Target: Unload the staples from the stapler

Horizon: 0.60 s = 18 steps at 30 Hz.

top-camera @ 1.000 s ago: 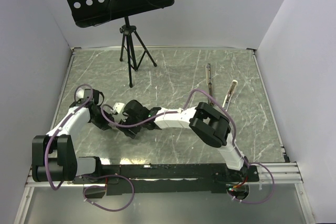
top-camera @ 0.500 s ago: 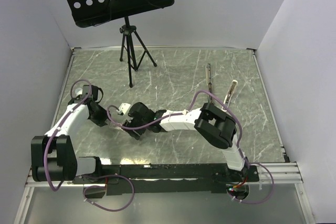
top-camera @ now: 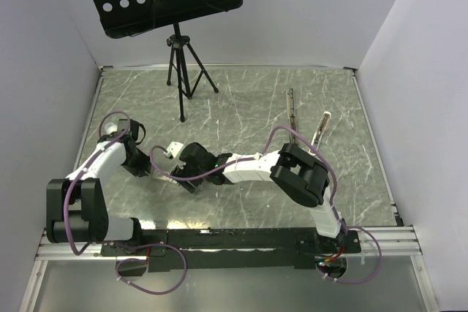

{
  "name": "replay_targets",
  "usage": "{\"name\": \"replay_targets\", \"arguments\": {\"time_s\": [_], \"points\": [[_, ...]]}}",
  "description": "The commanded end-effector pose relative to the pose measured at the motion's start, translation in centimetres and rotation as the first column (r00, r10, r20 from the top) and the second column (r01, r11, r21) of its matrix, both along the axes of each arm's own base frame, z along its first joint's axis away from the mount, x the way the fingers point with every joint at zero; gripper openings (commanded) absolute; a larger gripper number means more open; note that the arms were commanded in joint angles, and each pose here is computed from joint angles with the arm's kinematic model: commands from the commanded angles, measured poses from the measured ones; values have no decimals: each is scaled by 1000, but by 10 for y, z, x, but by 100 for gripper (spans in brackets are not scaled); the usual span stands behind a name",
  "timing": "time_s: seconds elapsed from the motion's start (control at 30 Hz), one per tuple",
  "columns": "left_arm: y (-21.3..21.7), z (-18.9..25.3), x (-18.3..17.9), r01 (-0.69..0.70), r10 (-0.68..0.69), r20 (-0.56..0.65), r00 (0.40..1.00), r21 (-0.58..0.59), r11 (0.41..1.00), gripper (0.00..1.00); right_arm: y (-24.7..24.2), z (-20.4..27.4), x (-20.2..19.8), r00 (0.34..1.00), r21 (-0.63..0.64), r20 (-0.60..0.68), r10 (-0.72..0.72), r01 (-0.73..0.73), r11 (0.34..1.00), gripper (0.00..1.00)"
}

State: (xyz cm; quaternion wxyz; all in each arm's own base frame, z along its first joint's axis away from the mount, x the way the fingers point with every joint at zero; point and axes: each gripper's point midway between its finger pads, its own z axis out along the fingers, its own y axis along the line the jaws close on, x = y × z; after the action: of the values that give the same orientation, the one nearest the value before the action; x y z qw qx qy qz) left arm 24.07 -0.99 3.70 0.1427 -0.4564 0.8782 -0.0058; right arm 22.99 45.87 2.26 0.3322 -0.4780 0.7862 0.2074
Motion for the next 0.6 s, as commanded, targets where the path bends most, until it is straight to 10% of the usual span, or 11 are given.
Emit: {"name": "replay_targets", "arguments": {"time_s": [0.0,0.57], "points": [[-1,2,8,9,-9,22,1000,-7,1000,13,-1,-8,10,1000,-7,17,-25,25,1000,76],[-13,-13,17,56,-55,9,998,-62,997,7,1,-20,25,996,-39,80,-36,39,998,76]]}}
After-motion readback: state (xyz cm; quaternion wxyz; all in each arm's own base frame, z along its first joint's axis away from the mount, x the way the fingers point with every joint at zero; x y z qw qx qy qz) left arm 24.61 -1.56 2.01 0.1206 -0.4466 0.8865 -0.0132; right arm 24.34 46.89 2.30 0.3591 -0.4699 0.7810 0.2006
